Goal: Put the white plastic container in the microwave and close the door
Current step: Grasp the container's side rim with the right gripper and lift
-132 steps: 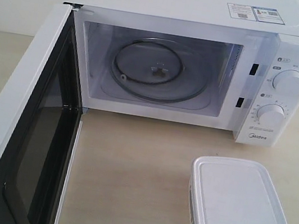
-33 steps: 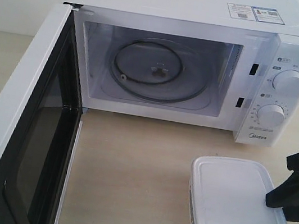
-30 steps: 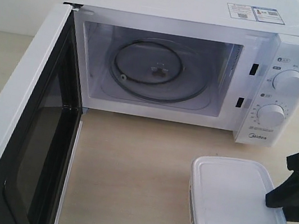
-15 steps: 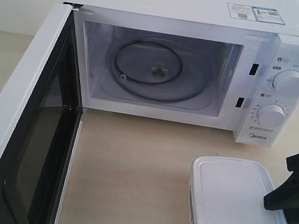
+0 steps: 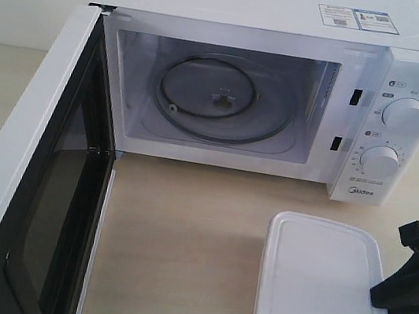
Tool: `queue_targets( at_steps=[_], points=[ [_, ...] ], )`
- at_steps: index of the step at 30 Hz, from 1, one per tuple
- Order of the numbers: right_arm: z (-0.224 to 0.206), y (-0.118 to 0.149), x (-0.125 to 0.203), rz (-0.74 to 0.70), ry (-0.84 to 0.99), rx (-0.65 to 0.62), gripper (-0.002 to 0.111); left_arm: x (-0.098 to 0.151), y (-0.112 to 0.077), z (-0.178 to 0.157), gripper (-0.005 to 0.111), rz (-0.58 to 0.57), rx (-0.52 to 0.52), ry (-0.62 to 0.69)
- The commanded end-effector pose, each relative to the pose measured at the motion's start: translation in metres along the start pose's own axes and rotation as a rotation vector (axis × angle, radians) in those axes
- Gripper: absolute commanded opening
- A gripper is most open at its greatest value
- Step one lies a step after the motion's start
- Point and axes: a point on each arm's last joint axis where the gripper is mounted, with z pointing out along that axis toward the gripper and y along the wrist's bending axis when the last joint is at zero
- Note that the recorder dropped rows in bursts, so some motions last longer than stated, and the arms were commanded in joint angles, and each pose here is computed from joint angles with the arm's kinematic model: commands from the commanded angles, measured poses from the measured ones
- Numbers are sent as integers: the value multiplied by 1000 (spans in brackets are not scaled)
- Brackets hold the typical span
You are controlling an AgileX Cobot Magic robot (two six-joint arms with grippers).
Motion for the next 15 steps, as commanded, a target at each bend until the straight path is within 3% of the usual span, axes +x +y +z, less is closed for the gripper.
queue_targets(
  at_steps=[1,8,15],
  points=[
    [3,-3,0,-6,20,-6,0,1,0,0,4,7,-4,-3],
    [3,0,-1,-6,15,-30,0,1,0,0,4,7,-4,-3],
    [-7,22,2,-20,-113,-167,0,1,0,0,4,7,-4,-3]
  ],
)
